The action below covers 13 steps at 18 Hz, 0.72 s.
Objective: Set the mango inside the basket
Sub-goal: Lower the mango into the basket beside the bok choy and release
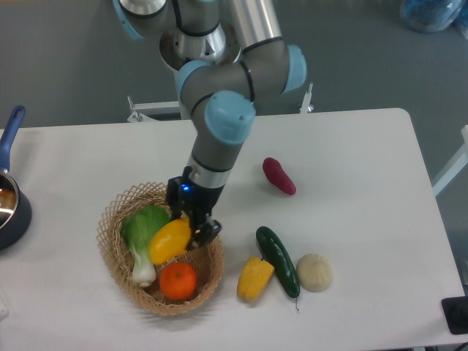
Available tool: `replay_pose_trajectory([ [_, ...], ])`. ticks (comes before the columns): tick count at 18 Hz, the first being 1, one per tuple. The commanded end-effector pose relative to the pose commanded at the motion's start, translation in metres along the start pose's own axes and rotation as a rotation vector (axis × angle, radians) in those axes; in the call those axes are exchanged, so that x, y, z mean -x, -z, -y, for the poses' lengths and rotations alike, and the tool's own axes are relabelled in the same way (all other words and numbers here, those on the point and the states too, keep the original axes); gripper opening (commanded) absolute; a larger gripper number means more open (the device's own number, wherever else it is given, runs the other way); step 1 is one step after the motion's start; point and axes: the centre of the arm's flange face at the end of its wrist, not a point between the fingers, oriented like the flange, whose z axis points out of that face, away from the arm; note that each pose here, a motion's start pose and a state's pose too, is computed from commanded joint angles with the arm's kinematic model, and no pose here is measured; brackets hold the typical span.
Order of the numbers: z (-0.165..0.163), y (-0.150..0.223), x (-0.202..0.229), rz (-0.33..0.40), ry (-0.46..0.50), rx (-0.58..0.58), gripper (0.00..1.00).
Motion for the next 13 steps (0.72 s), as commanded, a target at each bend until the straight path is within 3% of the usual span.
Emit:
replay_pose_trajectory([
  [3,0.002,-0.013,-0.007,-0.026,-0.01,0.007,0.4],
  [7,-0.009,-0.024,-0.024,-0.063,-0.118,0.014,0.41],
  [13,-0.014,-0.027,-0.035,-0.08,-0.124,0.016,0.42],
])
